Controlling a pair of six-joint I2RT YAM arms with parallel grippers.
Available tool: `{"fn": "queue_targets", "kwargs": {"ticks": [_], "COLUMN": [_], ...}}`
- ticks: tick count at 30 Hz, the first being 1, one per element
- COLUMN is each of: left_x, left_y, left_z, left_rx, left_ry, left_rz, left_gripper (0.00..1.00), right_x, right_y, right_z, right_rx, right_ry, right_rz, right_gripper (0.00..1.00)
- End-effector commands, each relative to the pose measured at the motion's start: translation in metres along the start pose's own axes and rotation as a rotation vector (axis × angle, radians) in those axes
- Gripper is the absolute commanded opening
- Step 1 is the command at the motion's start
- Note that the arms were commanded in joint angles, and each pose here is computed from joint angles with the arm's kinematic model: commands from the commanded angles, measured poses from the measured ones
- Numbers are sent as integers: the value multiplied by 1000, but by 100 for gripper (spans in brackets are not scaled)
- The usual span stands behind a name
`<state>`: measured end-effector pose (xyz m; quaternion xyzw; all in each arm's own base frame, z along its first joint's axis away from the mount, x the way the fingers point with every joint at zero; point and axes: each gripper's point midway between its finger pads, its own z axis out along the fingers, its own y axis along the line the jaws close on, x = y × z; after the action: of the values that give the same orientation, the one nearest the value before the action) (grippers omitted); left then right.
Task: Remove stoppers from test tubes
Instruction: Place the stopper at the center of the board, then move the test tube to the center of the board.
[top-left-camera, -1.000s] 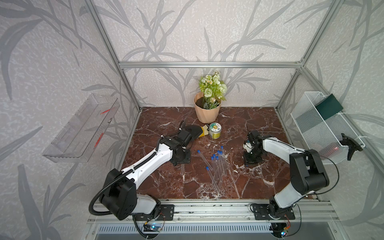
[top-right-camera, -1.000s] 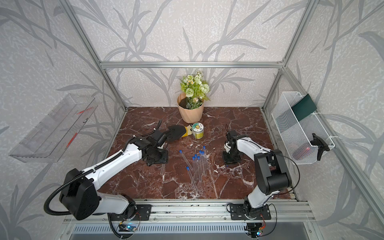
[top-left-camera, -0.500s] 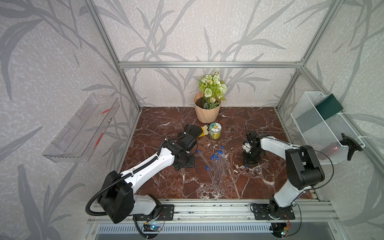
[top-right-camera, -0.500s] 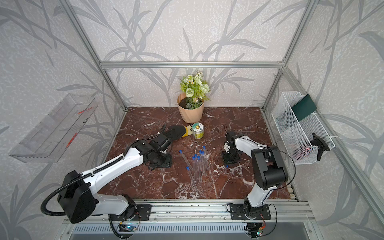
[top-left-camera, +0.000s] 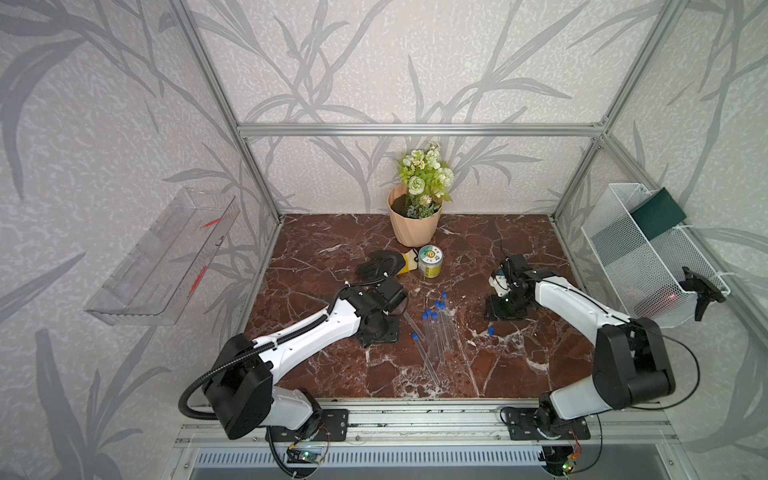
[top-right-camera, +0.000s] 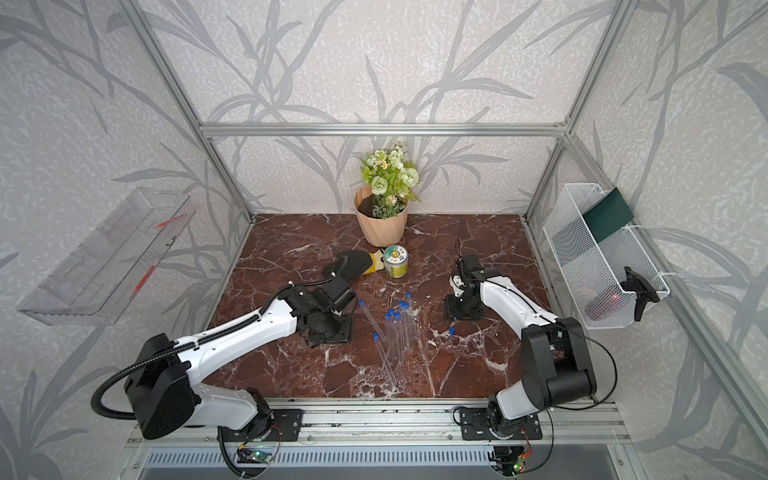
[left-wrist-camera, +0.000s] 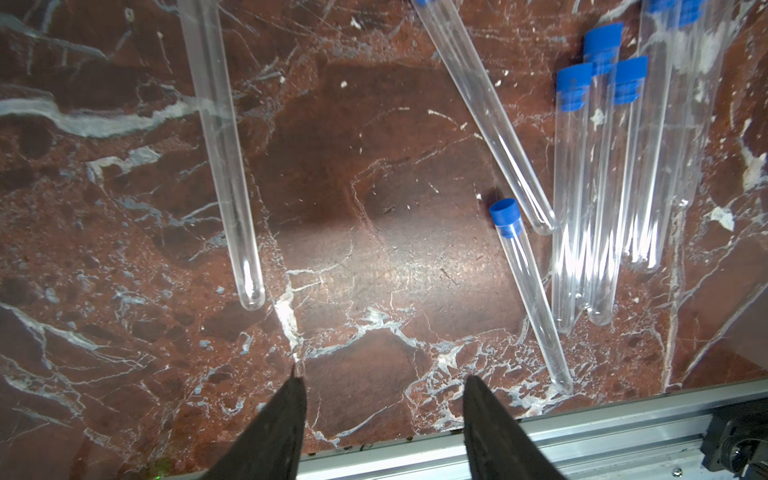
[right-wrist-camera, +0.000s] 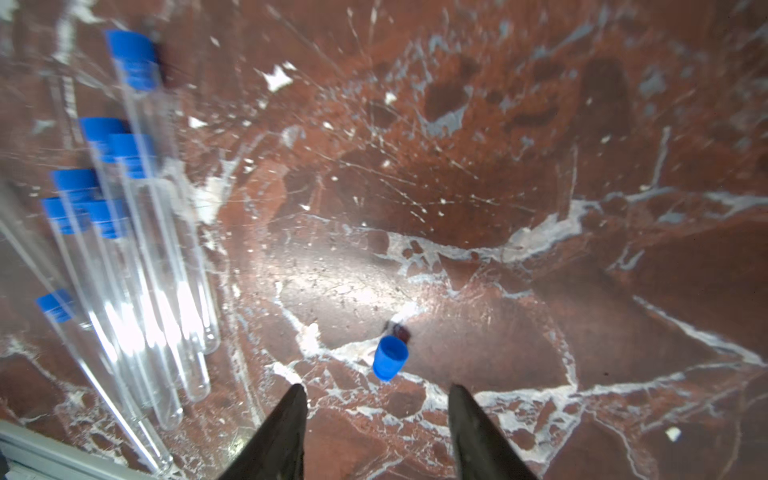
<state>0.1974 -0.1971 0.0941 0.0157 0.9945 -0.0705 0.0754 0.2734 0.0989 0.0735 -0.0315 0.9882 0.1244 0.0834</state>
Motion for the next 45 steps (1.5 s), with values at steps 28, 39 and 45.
{"fn": "queue_targets", "kwargs": {"ticks": [28,39,45], "left_x": [12,10,7], "left_y": [-92,-85,-84], "left_z": [52,61,66], "left_rx": [-63,-115,-125], "left_ry": [-51,-54,-55], "left_rz": [-134,-160,-167], "left_gripper": [55,51,51], "right_x": [31,30,30], "right_y": [52,52,52], "right_z": [-42,-44,-45], "right_rx": [-259,-258,-257], "right_ry": [-128,-136,-139], "right_rz": [-52,-50,-49], "right_gripper": [91,97,99]}}
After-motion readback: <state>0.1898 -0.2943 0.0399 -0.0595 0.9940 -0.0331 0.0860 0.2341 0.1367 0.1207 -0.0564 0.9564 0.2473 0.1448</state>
